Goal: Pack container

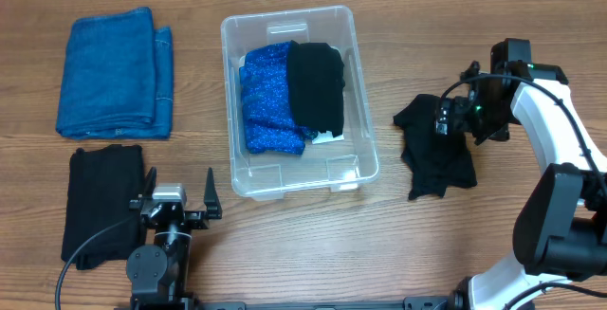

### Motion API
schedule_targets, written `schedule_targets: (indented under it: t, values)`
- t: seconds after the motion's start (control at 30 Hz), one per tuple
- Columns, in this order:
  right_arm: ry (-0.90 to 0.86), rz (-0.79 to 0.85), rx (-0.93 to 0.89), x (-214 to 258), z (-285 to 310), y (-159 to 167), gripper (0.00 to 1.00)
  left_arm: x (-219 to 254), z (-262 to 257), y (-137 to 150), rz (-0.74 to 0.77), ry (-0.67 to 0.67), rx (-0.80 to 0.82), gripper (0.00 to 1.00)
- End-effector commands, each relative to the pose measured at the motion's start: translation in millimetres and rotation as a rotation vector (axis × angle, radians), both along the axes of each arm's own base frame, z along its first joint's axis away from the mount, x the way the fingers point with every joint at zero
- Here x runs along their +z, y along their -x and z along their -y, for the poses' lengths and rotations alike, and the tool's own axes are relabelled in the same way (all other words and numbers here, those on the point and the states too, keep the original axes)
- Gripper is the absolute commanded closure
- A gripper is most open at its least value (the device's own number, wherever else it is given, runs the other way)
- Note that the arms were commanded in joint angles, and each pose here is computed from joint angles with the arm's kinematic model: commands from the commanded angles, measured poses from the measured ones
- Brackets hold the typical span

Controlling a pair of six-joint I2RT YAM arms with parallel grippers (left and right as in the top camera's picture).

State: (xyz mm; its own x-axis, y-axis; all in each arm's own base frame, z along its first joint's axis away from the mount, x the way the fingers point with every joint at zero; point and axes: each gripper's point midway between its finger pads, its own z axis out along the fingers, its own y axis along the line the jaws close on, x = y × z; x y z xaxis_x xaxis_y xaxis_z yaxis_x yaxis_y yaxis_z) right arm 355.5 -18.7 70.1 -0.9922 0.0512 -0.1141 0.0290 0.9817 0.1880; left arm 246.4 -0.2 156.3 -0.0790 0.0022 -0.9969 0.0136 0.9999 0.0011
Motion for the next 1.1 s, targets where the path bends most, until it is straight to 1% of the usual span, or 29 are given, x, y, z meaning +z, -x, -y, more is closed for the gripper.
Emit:
schedule_targets:
  t: [0.0,0.43,0.8,0.87,0.9,0.93,0.97,1.07]
  values:
    - [-0.012,0.064,0.181,9,-8,-1,0.0,0,-1,0,0.004,-0.019,0.004,0.0]
    - [0.015,0.059,0.195,7,-9,-1,0.0,0,-1,0,0.003,-0.019,0.004,0.0]
    - [0.022,0.023,0.215,-8,-17,-2,0.0,0,-1,0,0.004,-0.019,0.005,0.0]
    - [0.02,0.028,0.182,-8,-16,-4,0.05,0,-1,0,0.003,-0.019,0.004,0.0]
    - [0.02,0.035,0.163,-7,-16,-7,0.09,0,-1,0,0.004,-0.019,0.005,0.0]
    - [0.02,0.041,0.16,-7,-16,-9,0.17,0,-1,0,0.004,-0.019,0.004,0.0]
    - [0.019,0.045,0.147,-7,-16,-10,0.21,0,-1,0,0.004,-0.018,0.004,0.0]
    - [0.006,0.05,0.093,-5,-17,-14,0.27,0,-1,0,0.004,-0.019,0.004,0.0]
